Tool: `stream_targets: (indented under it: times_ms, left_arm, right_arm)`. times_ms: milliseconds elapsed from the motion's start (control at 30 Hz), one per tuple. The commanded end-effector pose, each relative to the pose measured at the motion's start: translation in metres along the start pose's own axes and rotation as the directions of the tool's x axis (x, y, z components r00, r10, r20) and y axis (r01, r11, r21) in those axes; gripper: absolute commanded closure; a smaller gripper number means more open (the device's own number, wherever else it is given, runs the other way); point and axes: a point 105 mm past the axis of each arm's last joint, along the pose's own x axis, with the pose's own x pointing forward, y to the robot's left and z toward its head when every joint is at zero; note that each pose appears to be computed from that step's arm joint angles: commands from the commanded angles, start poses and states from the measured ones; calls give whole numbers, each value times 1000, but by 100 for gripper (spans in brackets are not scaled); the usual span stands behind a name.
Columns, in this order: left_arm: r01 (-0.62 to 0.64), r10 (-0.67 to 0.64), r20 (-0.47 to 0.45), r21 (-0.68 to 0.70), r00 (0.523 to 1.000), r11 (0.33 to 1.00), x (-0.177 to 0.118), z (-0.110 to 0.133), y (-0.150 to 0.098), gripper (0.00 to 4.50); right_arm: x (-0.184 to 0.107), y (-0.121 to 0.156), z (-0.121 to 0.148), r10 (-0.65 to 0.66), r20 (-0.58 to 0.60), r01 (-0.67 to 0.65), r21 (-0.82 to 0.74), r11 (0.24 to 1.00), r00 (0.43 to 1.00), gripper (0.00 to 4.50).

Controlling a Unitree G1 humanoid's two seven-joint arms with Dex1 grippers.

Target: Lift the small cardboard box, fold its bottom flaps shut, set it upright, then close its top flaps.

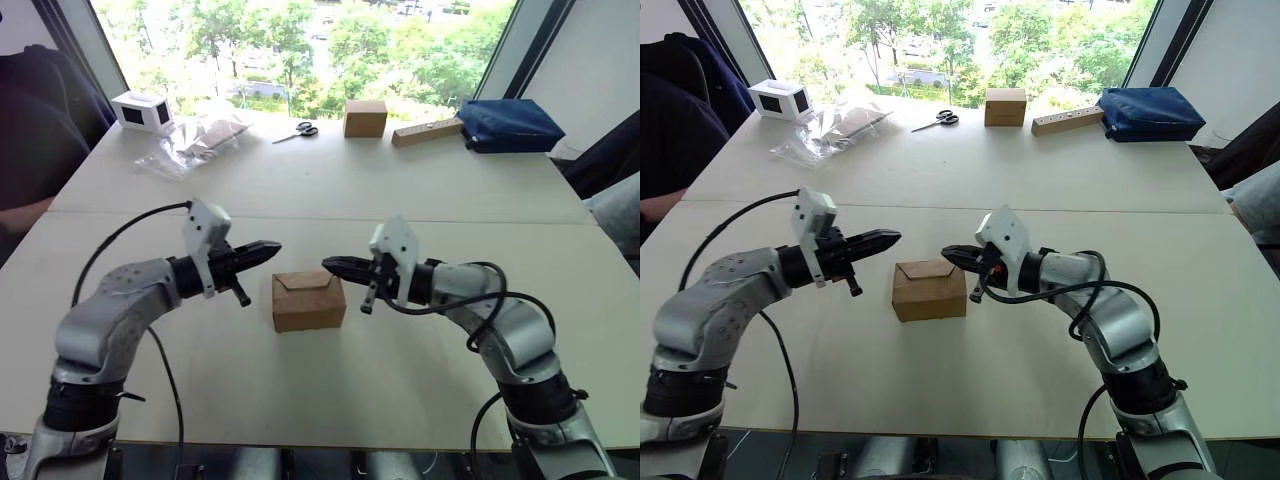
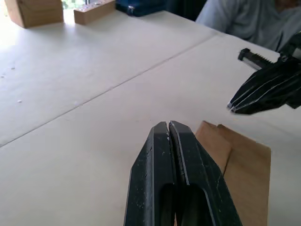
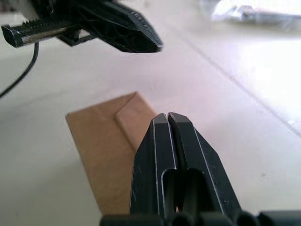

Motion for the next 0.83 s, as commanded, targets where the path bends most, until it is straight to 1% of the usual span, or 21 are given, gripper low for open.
stream_targets:
  times_ms: [33, 133, 200, 300, 333, 367, 400, 433, 500, 567, 700, 833]
  left_arm:
    - [8, -9, -18, -42, 1000, 999, -20, 4, -11, 448]
    - [24, -28, -51, -84, 998, 996, -30, 0, -21, 448]
    - [18, -29, -86, -122, 996, 992, -40, -7, -28, 448]
    - [29, -62, -172, -188, 983, 982, -61, -27, -41, 448]
    - [27, -74, -236, -196, 969, 980, -71, -40, -45, 448]
    - [27, -83, -279, -199, 957, 980, -78, -48, -47, 448]
    - [44, -105, -319, -191, 942, 981, -86, -56, -52, 448]
    - [52, -122, -339, -209, 933, 977, -92, -61, -55, 448]
    - [48, -125, -333, -230, 935, 972, -97, -63, -54, 448]
    - [56, -132, -350, -219, 927, 974, -99, -68, -55, 448]
    - [85, -164, -363, -224, 917, 971, -101, -77, -65, 448]
    - [62, -149, -343, -254, 927, 965, -99, -78, -62, 448]
  right_arm:
    - [-22, 5, 20, -15, 81, 13, 23, 1000, 997, 450]
    - [-36, 13, 14, -4, 53, 1, 65, 998, 999, 450]
    - [-50, 20, 3, -5, 9, 4, 120, 993, 1000, 450]
    - [-72, 31, -17, -4, -69, 18, 204, 979, 998, 450]
    - [-80, 38, -26, 13, -116, 13, 221, 975, 993, 450]
    - [-84, 43, -32, 26, -145, 8, 231, 973, 989, 450]
    - [-88, 47, -37, 32, -170, 10, 241, 970, 985, 450]
    - [-92, 52, -42, 47, -196, 4, 253, 968, 979, 450]
    - [-97, 57, -50, 62, -230, 1, 263, 965, 971, 450]
    - [-99, 59, -56, 68, -254, 2, 266, 964, 965, 450]
    - [-99, 58, -61, 60, -262, 11, 262, 965, 963, 450]
    - [-99, 57, -64, 57, -264, 15, 263, 965, 963, 450]
